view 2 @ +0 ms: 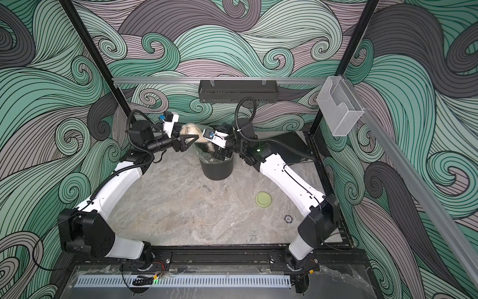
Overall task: Empty expired oatmeal from jars
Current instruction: Pour the expired oatmeal into the trash bin.
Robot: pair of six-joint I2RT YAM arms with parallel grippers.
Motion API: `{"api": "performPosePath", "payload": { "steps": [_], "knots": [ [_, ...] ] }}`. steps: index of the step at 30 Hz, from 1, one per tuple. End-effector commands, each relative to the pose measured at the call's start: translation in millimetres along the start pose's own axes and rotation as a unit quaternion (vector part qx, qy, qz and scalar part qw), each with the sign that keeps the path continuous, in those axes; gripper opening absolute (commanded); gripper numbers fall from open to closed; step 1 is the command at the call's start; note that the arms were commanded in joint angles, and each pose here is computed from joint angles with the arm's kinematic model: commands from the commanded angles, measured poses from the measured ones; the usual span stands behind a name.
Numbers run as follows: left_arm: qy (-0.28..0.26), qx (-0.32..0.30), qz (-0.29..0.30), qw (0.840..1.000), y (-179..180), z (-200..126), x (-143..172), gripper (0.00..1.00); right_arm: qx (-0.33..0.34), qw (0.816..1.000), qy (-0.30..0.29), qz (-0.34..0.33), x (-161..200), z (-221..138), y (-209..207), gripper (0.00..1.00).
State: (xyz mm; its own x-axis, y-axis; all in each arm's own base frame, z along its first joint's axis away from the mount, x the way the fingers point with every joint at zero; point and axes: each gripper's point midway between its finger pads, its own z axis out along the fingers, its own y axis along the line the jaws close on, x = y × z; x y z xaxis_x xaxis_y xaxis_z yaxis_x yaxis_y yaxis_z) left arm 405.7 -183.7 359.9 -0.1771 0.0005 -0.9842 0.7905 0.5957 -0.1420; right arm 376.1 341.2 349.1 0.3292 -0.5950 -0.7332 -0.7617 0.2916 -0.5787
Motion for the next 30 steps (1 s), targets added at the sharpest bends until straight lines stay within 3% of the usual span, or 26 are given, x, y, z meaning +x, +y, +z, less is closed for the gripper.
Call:
{"api": "performPosePath", "payload": {
  "steps": [1,18,24,30],
  "knots": [
    [-0.059,0.019,0.061,0.996,-20,-7,-54,0.0,0.019,0.999,-0.027,-0.038,-22,4,-11,0.99],
    [-0.065,0.028,0.058,0.996,-27,-6,-59,0.0,0.004,0.999,-0.032,-0.018,-24,51,-6,0.95],
    [-0.063,0.031,0.056,0.996,-28,-6,-58,0.0,0.007,0.999,-0.042,-0.006,-29,57,-11,0.8],
    [-0.062,0.031,0.052,0.996,-27,-5,-56,0.01,0.014,0.999,-0.038,0.007,-25,60,-15,0.52]
  ]
}}
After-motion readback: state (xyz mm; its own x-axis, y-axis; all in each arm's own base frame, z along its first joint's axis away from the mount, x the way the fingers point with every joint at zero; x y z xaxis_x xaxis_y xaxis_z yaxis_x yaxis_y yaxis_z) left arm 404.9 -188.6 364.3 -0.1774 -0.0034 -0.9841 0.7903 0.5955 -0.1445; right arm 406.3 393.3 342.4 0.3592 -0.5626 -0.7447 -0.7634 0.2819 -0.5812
